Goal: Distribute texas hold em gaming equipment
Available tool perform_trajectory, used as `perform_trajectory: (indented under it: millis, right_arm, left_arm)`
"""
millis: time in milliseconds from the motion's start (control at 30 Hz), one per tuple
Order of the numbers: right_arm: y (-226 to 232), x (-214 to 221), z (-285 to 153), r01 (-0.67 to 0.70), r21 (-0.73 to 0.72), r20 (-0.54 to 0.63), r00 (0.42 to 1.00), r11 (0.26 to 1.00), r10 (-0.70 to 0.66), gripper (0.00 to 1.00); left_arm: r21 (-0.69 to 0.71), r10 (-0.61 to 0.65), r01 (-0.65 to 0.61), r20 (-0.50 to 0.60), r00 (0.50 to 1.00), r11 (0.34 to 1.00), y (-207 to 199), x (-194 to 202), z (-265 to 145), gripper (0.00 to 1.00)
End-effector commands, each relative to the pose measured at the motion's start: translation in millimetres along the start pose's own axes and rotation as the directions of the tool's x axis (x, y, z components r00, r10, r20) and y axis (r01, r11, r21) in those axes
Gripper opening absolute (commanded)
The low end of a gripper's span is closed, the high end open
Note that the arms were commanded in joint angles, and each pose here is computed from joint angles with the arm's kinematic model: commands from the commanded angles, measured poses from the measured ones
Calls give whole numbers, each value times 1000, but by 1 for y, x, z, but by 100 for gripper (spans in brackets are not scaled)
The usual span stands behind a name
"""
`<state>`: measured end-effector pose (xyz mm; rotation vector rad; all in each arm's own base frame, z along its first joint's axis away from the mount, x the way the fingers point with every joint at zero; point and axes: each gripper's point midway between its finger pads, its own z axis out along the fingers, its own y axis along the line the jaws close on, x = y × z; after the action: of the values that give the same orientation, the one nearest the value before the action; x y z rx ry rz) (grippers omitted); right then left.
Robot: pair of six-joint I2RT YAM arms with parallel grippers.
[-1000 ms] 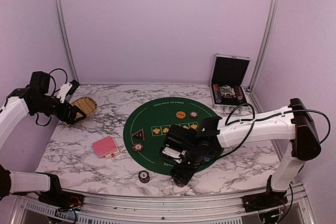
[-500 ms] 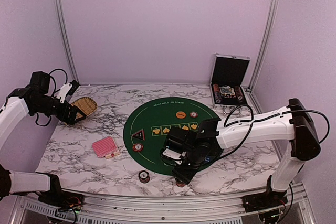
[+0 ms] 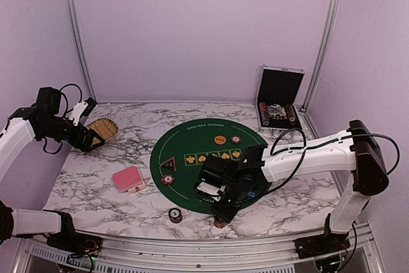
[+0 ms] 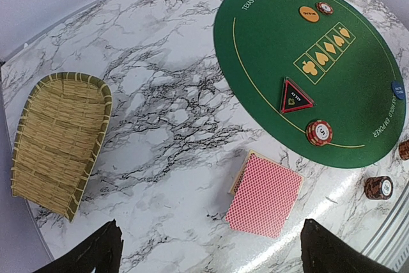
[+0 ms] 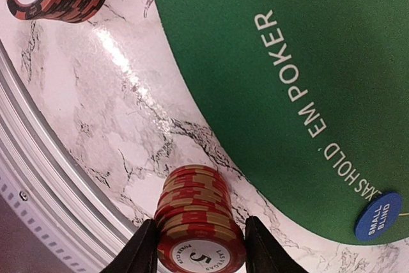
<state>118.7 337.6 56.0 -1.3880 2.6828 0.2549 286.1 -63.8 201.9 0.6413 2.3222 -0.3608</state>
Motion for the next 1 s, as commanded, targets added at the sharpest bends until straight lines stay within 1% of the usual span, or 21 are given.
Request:
perform_trajectory:
  millis: [0, 133, 300, 500, 733, 833, 867, 967]
  right_arm:
    - [3, -6, -3, 5, -10, 20, 1000, 1000, -5, 41]
    - [2, -7, -7, 4, -6, 24, 1000, 1000, -4, 34]
    - [2, -6, -10, 2, -3, 24, 1000, 1000, -2, 24]
    - [-7, -8, -24, -5, 29, 38, 999, 1000, 4, 22]
    - [-28, -13, -38, -59, 44, 70, 996, 997, 55, 20]
    - [-38, -13, -37, -79, 49, 72, 995, 996, 76, 20]
    - [-47, -13, -37, -88, 80, 78, 994, 993, 82, 20]
    - [-60, -12, -31, -112, 92, 80, 991, 989, 105, 20]
  left_arm:
    - [-11, 5, -5, 11, 1000, 1000, -1, -6, -11, 99]
    - [-14, 7, -7, 12, 1000, 1000, -1, -6, -11, 99]
    - [-15, 7, -7, 14, 1000, 1000, -1, -6, -12, 99]
    - [-14, 8, -8, 15, 1000, 1000, -1, -7, -12, 99]
    - [-12, 6, -6, 15, 1000, 1000, -1, -7, -12, 99]
    - [-13, 6, -6, 13, 1000, 1000, -1, -7, -12, 99]
    - [-12, 6, -6, 15, 1000, 1000, -1, -7, -12, 99]
    - [-12, 6, -6, 15, 1000, 1000, -2, -7, -13, 99]
